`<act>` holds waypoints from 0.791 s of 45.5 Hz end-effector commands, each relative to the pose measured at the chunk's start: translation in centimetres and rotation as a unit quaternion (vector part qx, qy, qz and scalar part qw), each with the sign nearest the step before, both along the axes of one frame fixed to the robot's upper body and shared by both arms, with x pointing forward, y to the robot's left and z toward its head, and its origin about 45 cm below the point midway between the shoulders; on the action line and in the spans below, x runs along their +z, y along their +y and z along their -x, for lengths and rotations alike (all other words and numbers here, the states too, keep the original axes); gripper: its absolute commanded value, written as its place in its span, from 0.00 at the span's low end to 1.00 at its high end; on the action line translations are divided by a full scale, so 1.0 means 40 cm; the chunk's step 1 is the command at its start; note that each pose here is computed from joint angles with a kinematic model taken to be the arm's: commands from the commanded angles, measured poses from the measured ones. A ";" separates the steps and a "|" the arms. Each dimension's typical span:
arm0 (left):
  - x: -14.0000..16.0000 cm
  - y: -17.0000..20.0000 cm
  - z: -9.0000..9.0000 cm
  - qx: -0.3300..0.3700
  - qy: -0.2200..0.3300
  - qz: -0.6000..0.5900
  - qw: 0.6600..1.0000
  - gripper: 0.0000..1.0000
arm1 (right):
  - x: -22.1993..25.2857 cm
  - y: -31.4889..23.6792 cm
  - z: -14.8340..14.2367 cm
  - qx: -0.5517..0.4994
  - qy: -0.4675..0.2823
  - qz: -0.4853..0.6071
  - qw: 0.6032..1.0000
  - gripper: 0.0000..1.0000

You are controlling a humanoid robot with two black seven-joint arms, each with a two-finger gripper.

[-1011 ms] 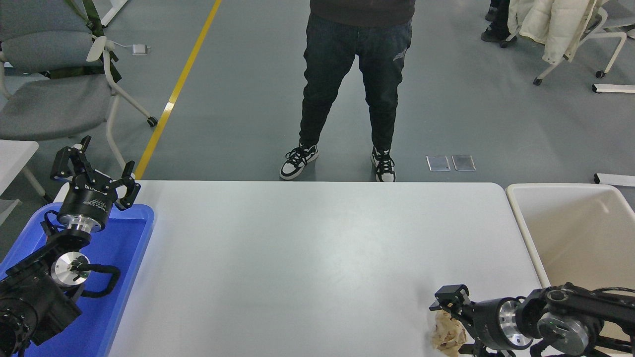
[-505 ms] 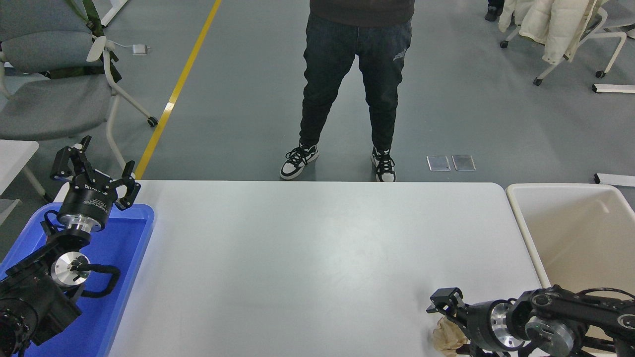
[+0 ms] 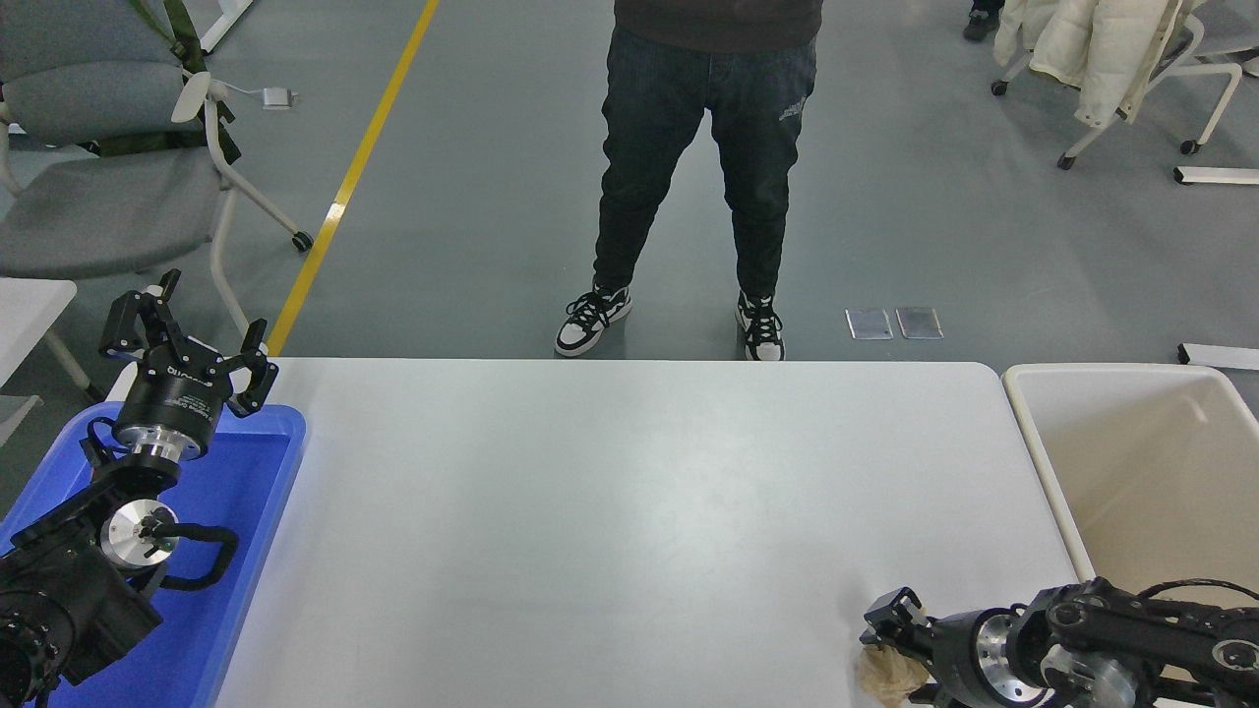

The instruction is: Clean the table surface

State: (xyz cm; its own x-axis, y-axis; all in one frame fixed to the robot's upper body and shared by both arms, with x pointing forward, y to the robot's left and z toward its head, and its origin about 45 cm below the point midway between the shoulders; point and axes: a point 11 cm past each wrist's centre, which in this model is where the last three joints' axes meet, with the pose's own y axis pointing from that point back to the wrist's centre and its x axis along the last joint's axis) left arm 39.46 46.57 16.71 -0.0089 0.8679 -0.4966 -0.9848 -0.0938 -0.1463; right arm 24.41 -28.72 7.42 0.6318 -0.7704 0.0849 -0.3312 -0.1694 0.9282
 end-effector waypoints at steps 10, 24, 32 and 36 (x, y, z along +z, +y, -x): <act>0.000 -0.001 0.000 0.000 0.000 0.001 1.000 1.00 | 0.009 0.018 -0.018 0.024 -0.043 -0.019 0.999 0.00; 0.000 -0.001 0.000 -0.001 0.000 0.000 1.000 1.00 | 0.120 -0.029 -0.051 0.022 -0.074 -0.030 0.997 0.00; 0.000 -0.001 0.000 -0.001 0.000 0.000 1.000 1.00 | 0.229 -0.090 -0.060 0.021 -0.106 -0.020 0.994 0.00; 0.001 0.001 0.000 0.000 0.000 0.000 1.000 1.00 | 0.305 -0.137 -0.068 0.015 -0.118 -0.019 0.993 0.00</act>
State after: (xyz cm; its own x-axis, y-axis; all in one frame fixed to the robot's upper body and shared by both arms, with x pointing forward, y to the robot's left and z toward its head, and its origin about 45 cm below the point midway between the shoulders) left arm 39.48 46.53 16.71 -0.0083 0.8675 -0.4973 -0.9848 -0.0935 -0.1466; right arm 26.60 -30.99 13.61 0.6398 -0.7529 0.1543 -0.4719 -0.2264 0.8521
